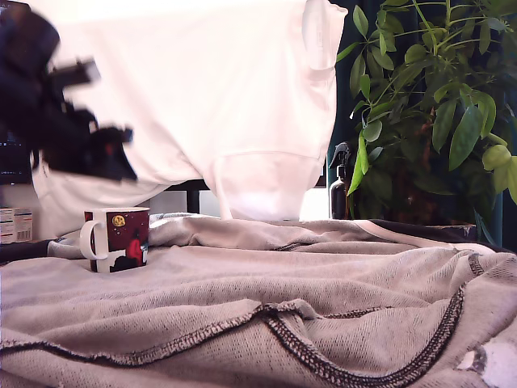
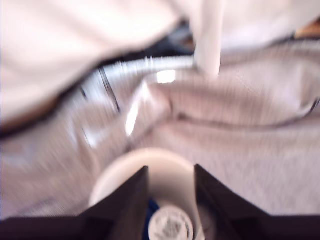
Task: Pick the blue coffee capsule and place it inside the red coffee cup
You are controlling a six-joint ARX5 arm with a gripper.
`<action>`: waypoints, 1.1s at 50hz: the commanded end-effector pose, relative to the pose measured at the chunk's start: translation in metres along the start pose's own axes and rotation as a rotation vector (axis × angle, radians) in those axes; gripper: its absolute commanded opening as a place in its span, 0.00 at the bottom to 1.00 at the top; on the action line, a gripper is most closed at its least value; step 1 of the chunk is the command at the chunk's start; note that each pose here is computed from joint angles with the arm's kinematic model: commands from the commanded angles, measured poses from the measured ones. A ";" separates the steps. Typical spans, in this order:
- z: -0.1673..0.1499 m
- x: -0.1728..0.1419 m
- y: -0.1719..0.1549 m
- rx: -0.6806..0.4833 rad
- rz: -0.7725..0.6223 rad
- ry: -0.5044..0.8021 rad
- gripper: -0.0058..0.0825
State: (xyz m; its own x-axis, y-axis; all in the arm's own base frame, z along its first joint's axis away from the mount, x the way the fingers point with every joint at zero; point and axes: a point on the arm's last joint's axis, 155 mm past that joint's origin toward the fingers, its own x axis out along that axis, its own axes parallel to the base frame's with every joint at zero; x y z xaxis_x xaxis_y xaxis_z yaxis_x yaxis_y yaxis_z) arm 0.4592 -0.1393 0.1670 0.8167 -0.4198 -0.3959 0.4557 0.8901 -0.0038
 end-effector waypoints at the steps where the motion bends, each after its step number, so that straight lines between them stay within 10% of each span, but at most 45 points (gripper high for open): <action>1: 0.041 -0.027 0.001 0.022 0.017 -0.105 0.04; 55: 0.050 -0.138 0.004 -0.024 0.121 -0.030 0.04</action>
